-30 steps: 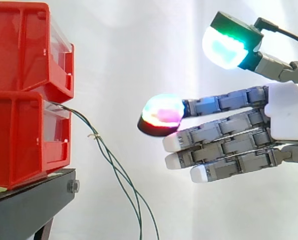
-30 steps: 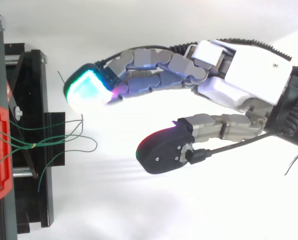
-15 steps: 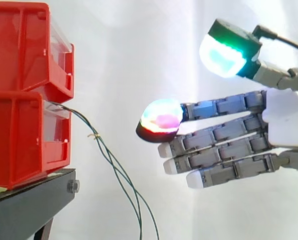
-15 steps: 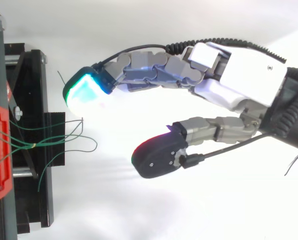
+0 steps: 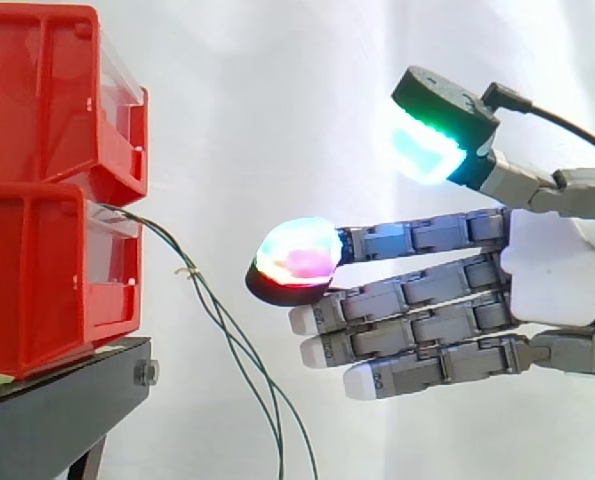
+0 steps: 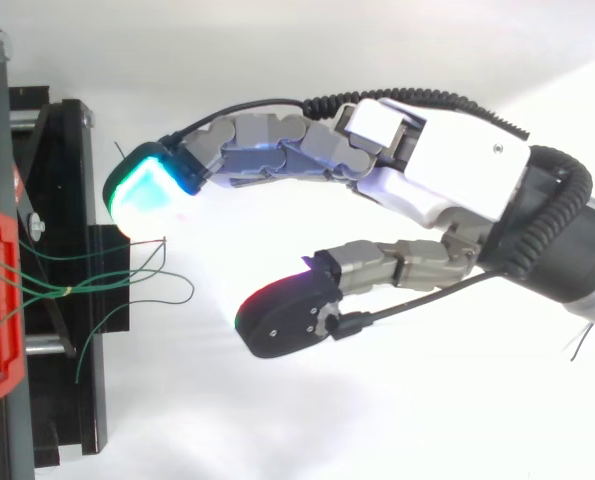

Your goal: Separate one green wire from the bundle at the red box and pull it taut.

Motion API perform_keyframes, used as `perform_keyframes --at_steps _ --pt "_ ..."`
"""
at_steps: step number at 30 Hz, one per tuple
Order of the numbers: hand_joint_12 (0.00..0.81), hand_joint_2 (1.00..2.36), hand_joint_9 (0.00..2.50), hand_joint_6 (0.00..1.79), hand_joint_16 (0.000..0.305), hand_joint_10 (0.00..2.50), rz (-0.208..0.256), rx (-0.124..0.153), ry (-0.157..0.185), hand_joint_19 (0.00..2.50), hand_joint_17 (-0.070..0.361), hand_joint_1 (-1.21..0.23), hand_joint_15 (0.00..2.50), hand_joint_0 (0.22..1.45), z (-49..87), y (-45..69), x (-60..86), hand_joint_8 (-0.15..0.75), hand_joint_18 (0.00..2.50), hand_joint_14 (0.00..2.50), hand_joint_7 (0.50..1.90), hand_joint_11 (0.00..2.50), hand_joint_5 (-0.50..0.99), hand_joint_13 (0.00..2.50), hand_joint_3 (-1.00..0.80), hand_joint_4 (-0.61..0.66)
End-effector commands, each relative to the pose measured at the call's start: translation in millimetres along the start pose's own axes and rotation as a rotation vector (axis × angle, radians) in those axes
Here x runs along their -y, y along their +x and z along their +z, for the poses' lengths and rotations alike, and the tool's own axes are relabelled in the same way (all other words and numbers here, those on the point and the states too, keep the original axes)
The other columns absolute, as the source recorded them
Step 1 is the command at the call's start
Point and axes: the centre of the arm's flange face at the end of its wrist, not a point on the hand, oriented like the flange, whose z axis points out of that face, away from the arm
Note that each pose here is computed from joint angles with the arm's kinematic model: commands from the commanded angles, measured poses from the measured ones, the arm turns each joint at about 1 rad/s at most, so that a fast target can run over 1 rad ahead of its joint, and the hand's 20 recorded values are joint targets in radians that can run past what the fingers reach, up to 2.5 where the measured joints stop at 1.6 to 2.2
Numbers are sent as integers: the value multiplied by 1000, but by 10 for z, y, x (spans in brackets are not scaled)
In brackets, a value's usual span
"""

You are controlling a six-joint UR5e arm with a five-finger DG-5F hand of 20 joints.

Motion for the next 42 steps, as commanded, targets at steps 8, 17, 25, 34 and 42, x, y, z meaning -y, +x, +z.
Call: perform_keyframes --at_steps 8,17,25,34,42 --pt "383 1000 450 502 55 2 -13 11 -14 278 124 -658 51 448 152 65 138 270 316 2 729 48 -201 273 -500 210" --pt "383 1000 481 502 55 0 -27 7 -18 288 124 -658 59 450 179 115 222 273 330 1 731 81 -200 283 -500 213" --pt "383 1000 501 502 55 3 -15 6 -22 295 125 -658 65 451 274 202 403 275 336 1 731 99 -198 293 -500 215" --pt "384 1000 522 502 55 4 -11 -11 -23 306 124 -655 77 451 323 325 527 277 356 1 734 113 -196 313 -500 220" --pt "385 1000 547 502 55 4 -29 -31 -21 315 124 -648 83 454 284 486 615 281 365 4 734 130 -195 326 -500 222"
